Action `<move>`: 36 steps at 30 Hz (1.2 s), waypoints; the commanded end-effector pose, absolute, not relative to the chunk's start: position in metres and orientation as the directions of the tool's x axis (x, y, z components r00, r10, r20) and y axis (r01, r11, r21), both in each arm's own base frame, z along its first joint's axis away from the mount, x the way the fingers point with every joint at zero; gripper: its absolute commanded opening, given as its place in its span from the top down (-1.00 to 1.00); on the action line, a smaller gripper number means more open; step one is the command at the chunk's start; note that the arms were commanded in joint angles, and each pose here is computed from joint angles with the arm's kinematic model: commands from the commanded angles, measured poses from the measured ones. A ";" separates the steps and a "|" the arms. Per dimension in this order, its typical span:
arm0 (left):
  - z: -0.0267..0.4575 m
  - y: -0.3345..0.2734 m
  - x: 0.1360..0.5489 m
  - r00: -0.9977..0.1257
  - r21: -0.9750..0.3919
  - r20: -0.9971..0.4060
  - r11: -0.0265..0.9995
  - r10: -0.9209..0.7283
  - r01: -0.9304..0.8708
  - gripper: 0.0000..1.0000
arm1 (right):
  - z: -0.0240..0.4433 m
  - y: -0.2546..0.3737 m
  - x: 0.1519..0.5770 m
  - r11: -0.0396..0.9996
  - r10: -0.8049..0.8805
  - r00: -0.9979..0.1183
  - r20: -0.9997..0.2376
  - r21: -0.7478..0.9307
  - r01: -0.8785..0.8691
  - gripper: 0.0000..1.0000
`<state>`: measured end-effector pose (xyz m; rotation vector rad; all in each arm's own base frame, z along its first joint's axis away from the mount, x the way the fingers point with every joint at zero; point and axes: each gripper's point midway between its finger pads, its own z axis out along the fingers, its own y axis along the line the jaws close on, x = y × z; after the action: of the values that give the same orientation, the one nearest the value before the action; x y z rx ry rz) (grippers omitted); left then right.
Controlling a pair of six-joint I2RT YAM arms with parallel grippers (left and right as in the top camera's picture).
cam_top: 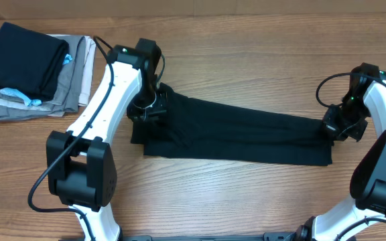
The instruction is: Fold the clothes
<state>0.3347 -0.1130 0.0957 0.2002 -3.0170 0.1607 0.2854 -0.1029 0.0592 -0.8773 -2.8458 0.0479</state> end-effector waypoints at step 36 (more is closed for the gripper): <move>0.141 -0.133 0.386 -0.993 -0.289 -0.048 0.953 -0.109 -0.091 0.92 | 0.127 -0.048 0.325 0.839 0.471 -0.871 0.141 0.232 0.492 0.92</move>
<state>0.3969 -0.0978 0.1594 0.2847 -3.2171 0.3506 0.3246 -0.0715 0.1375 -0.8455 -2.9489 -0.2875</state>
